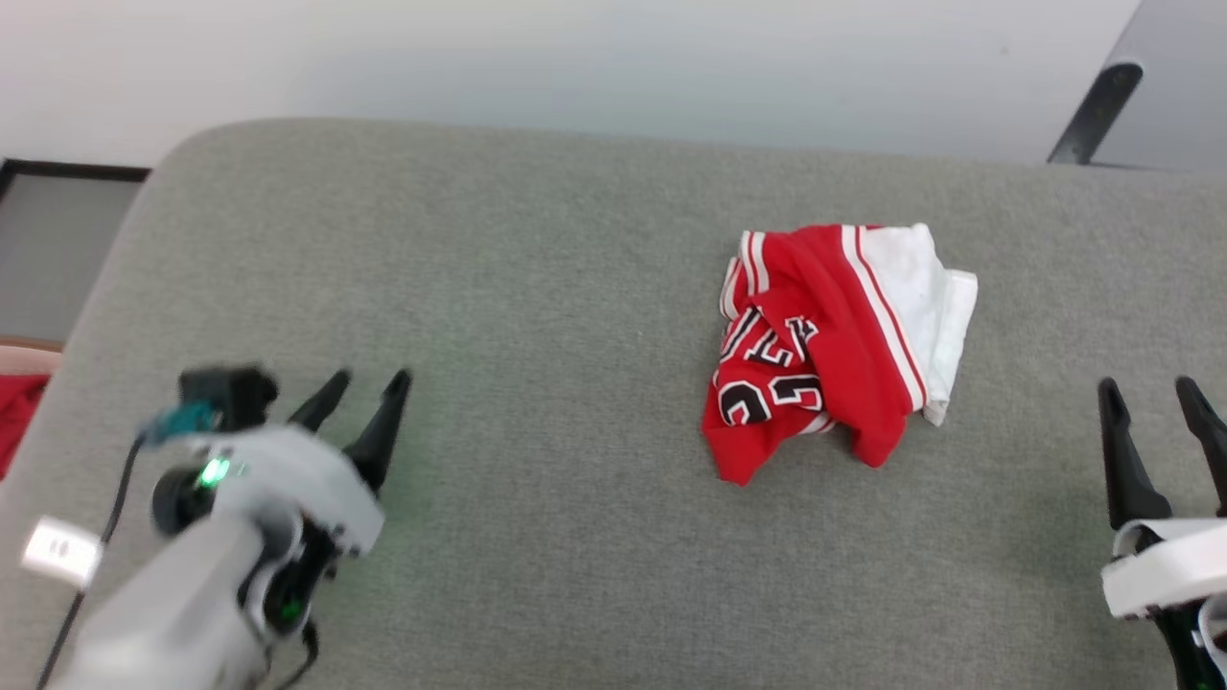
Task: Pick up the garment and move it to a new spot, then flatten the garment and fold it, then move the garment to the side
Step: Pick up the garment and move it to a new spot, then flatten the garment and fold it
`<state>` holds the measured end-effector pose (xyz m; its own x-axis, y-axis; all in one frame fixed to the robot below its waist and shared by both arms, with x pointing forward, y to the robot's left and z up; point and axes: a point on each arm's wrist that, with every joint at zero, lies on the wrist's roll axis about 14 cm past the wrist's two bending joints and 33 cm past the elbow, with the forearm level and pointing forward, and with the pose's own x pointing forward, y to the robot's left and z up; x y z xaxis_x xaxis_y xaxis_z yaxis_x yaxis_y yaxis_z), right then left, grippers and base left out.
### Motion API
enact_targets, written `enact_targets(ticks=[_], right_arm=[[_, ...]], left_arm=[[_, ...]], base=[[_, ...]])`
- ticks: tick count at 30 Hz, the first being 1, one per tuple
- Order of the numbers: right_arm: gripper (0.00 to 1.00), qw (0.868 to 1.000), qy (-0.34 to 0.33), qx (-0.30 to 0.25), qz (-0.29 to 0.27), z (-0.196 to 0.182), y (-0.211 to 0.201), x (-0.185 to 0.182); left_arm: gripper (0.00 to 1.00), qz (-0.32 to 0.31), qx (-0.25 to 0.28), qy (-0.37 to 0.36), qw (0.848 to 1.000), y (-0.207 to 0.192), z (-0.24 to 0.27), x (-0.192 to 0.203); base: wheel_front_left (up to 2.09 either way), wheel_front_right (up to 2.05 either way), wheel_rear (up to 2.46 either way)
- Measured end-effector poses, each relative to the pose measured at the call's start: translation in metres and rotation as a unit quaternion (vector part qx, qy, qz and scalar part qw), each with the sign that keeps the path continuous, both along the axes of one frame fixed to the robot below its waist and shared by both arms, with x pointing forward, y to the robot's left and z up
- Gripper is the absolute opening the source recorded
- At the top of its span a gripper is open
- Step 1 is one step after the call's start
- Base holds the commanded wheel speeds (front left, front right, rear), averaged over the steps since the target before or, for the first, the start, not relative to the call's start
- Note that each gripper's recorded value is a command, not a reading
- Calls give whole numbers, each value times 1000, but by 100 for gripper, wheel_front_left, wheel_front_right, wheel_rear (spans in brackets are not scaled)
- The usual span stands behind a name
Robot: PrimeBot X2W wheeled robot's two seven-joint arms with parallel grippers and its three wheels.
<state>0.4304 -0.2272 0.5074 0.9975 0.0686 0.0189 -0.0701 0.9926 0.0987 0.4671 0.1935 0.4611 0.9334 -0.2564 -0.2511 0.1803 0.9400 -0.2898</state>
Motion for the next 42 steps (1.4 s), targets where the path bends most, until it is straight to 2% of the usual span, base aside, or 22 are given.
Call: enact_targets(ticks=[4,9,16,21,30,42], right_arm=[[100,1000,2,0,-4,1,-3,-7],[100,1000,7,-2,-15,0,-11,-14],[100,1000,-4,-4,-22,10,-17,-20],[100,1000,-16,-1,-24,19,-16,-23],[100,999,-22,10,-26,21,-13,-29],[100,999,-18,11,-29,17,-15,-30]], left_arm=[[100,47,10,-21,999,23,2,-23],[100,77,36,-63,994,31,12,-46],[100,93,84,-137,983,38,42,-64],[100,96,99,-182,974,37,64,-68],[100,86,108,-164,977,29,44,-84],[100,93,101,-158,978,32,38,-84]], base=[[0,0,0],[0,0,0],[0,0,0],[0,0,0],[0,0,0],[0,0,0]])
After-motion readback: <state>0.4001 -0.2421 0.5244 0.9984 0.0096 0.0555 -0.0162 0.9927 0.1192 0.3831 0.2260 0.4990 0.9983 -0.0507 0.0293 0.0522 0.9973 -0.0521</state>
